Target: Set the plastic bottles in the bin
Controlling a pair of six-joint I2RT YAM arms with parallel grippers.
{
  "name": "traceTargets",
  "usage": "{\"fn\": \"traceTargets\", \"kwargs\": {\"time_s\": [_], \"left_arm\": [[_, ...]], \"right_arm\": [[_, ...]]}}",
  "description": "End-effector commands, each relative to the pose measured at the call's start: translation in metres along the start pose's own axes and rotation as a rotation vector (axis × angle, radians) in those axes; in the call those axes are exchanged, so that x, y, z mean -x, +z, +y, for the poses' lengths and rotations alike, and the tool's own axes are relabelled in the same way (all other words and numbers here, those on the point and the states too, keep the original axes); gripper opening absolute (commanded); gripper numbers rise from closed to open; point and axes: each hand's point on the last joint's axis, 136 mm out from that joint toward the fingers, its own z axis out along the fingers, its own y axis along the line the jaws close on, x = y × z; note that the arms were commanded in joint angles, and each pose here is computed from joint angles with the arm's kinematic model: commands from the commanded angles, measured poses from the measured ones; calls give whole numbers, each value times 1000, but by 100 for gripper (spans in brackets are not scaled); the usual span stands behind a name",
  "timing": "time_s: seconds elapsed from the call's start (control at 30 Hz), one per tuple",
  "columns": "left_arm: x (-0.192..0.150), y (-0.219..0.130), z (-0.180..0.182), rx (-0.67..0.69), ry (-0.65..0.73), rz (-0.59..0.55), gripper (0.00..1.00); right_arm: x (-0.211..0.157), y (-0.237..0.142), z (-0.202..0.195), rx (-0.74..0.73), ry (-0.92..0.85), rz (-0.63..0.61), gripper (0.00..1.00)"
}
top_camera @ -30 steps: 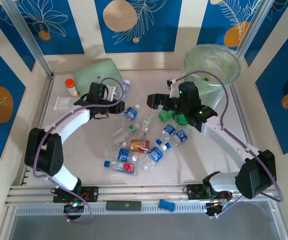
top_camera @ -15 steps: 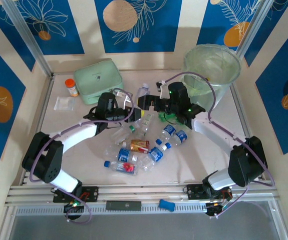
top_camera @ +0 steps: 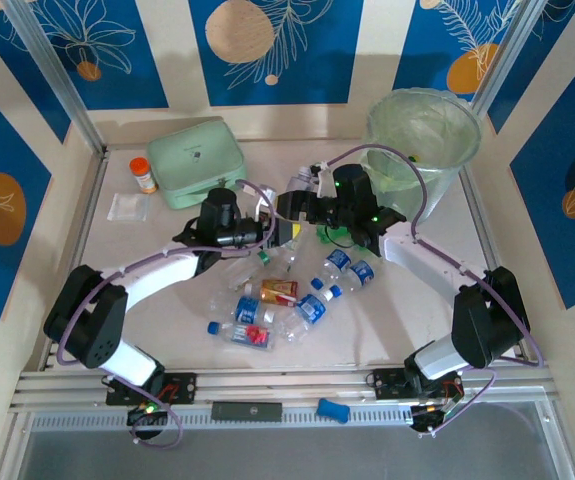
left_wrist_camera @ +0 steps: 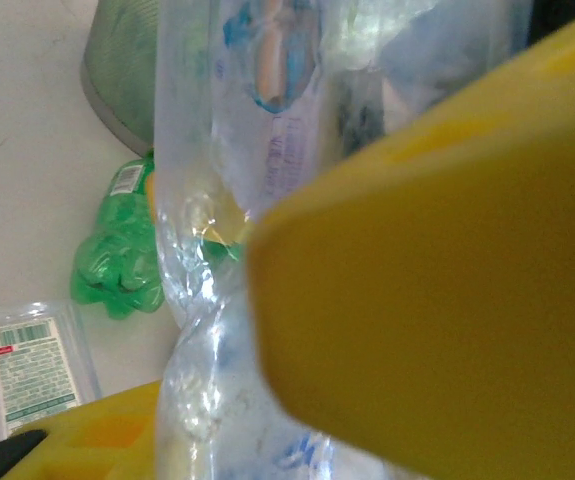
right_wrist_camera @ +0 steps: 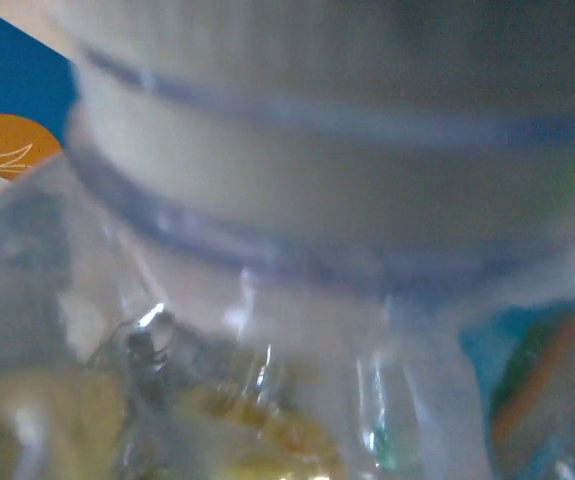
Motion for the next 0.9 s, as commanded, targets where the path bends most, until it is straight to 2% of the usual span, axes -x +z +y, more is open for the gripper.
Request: {"fn": "traceTargets", "kwargs": {"time_s": [0.0, 0.3, 0.37, 0.5, 0.73, 0.87], "left_arm": [[0, 2, -16, -61, 23, -1, 46], [-3, 5, -23, -77, 29, 11, 49], [-3, 4, -23, -77, 30, 11, 53], [-3, 2, -24, -76, 32, 5, 74], [-9, -6, -22, -55, 34, -5, 80], [-18, -15, -8, 17, 26, -13, 88]], "right_arm": [[10, -4, 6, 23, -15, -30, 77], [12, -11, 3, 17, -13, -48, 50], [13, -12, 3, 15, -14, -50, 49], [15, -15, 3, 1, -25, -58, 48], [29, -26, -9, -94, -72, -83, 48], [49, -40, -10, -164, -133, -105, 48]]}}
